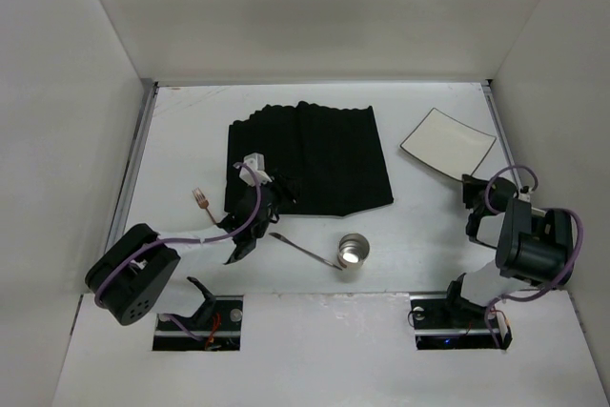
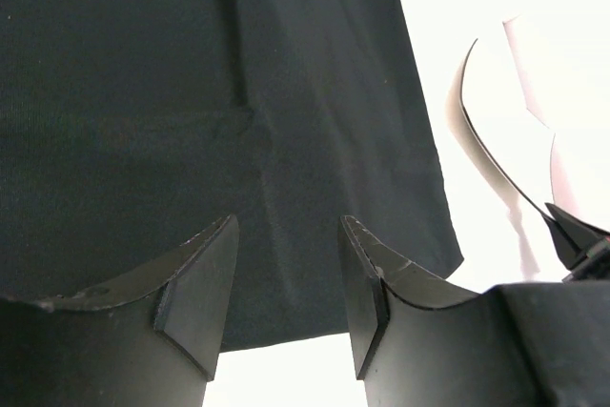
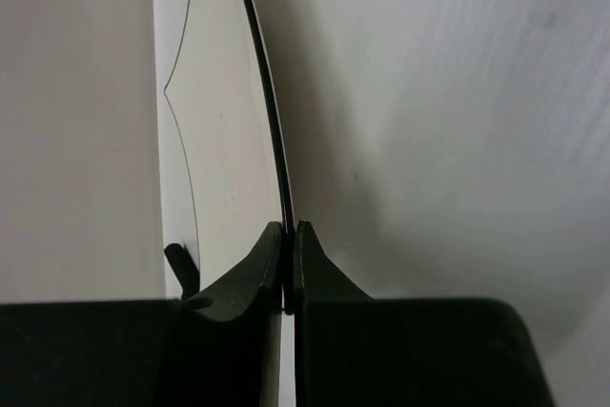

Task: Set the dinner table for one person

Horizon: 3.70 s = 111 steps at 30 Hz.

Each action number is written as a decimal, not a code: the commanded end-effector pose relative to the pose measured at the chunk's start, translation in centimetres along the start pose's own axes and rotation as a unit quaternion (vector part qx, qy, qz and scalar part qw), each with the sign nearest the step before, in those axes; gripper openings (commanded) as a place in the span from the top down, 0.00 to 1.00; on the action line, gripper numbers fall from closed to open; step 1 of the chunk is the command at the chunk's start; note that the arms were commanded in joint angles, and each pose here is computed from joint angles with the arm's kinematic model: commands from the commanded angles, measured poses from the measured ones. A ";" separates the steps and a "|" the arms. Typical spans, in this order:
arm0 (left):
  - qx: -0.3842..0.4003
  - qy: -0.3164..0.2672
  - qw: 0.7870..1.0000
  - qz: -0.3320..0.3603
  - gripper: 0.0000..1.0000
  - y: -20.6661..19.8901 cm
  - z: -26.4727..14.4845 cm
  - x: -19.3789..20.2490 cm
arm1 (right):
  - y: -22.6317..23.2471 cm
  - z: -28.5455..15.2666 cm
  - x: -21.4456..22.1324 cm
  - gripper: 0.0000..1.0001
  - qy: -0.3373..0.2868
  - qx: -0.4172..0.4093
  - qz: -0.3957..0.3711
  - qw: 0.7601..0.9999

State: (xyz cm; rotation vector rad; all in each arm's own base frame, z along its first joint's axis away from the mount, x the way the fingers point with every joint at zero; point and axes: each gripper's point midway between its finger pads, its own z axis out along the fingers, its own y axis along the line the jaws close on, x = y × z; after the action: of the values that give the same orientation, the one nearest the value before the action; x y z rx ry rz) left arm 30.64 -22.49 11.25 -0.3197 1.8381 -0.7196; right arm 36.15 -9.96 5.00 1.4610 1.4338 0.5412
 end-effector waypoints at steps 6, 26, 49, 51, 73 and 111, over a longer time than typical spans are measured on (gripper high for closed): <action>0.012 -0.015 1.000 -0.007 0.56 -0.4 0.0 -0.4 | -1.8 -2.1 3.1 0.87 0.037 0.019 -0.037 0.998; 0.013 -0.023 1.000 -0.011 0.56 -0.3 -0.2 -0.8 | -3.6 0.6 2.8 0.59 0.058 0.062 -0.012 0.996; 0.006 -0.037 0.999 -0.007 0.56 0.3 -0.2 -1.7 | 13.1 -5.8 -1.3 0.98 -0.008 -0.222 -0.002 0.975; 0.004 -0.038 0.999 -0.007 0.56 0.4 -0.1 -1.8 | 15.4 -7.0 -1.5 0.98 -0.001 -0.257 0.004 0.966; -0.095 -0.062 0.992 -0.058 0.57 6.4 -2.3 -5.1 | 29.0 -19.7 20.0 0.97 0.266 -0.451 0.015 0.852; -0.130 -0.077 0.988 -0.037 0.57 8.4 -4.5 -6.2 | 17.3 -16.7 33.0 0.97 0.356 -0.295 0.079 0.883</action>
State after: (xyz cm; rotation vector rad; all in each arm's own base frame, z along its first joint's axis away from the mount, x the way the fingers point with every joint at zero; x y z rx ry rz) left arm 29.86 -11.36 11.52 -0.6040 1.8061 -0.5002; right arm 37.27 27.31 7.37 0.9622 1.7863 1.2519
